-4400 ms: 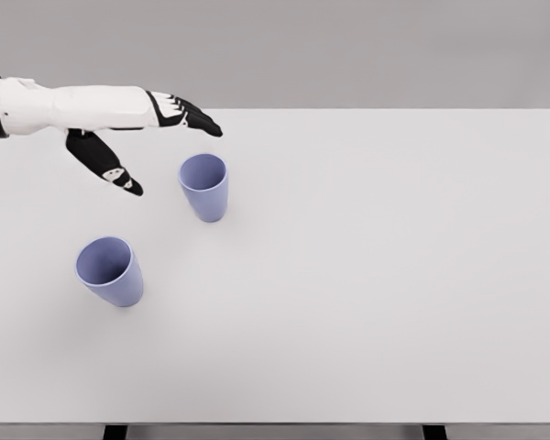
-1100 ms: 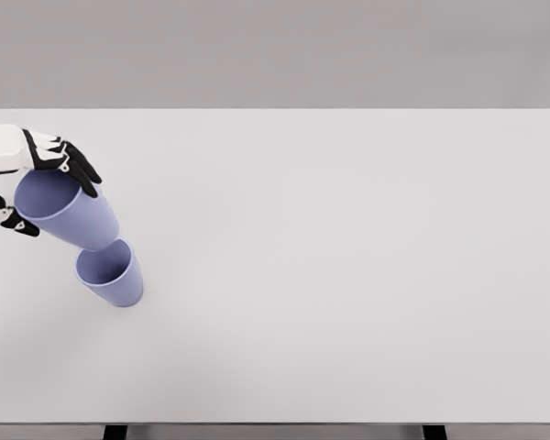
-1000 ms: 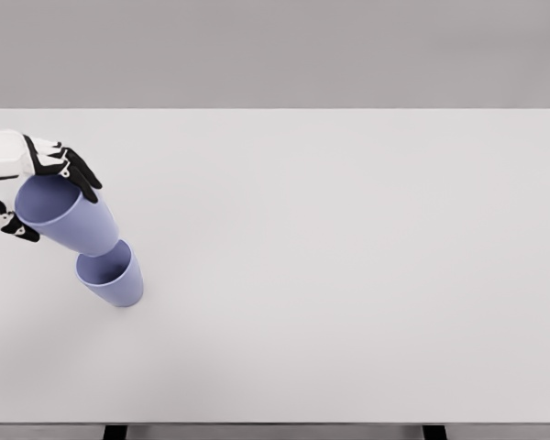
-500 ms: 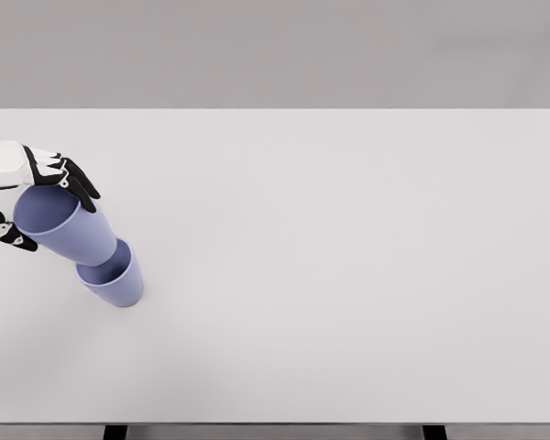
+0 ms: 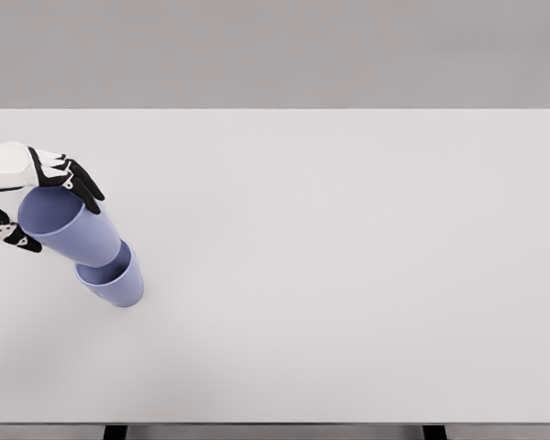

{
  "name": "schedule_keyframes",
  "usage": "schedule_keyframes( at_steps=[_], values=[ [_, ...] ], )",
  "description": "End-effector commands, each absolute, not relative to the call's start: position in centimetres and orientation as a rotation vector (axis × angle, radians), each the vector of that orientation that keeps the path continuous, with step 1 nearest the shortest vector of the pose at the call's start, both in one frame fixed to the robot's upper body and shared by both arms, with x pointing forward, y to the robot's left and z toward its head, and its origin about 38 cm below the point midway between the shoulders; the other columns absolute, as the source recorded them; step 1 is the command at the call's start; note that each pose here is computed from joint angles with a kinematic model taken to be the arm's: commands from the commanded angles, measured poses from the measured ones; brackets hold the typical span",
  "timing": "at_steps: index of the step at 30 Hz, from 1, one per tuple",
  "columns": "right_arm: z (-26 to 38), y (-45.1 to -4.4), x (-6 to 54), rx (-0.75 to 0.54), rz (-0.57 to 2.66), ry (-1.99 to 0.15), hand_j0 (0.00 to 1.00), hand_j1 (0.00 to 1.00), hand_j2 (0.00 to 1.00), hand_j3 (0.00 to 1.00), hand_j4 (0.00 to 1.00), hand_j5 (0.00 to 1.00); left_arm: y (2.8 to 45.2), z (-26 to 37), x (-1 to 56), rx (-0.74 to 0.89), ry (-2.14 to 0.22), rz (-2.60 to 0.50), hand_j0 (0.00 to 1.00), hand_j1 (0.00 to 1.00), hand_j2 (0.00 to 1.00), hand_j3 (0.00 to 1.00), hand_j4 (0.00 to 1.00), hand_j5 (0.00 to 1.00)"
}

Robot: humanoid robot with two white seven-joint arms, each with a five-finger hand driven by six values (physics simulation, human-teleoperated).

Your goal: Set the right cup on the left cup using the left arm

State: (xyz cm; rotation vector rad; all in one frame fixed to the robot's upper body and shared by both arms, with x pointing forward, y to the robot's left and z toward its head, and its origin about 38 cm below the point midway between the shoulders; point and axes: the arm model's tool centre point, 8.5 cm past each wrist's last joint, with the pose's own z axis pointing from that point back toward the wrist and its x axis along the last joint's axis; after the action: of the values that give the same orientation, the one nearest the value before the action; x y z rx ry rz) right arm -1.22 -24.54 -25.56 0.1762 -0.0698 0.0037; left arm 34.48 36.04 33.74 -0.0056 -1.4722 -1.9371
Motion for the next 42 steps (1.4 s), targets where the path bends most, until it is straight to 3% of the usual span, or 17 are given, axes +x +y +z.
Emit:
schedule_keyframes(
  at_steps=[1, 42],
  values=[
    [-25.6, -24.5, -1.2, 0.177, 0.005, -0.07, 1.0, 1.0, 1.0, 1.0, 1.0, 1.0, 36.0, 33.9, 34.5, -0.008, -1.478, -1.929, 0.6, 0.6, 0.6, 0.6, 0.6, 0.6],
    [-25.6, -24.5, -1.2, 0.177, 0.005, -0.07, 1.0, 1.0, 1.0, 1.0, 1.0, 1.0, 36.9, 32.5, 35.0, -0.011, -1.449, -1.897, 0.6, 0.6, 0.6, 0.6, 0.6, 0.6]
  ],
)
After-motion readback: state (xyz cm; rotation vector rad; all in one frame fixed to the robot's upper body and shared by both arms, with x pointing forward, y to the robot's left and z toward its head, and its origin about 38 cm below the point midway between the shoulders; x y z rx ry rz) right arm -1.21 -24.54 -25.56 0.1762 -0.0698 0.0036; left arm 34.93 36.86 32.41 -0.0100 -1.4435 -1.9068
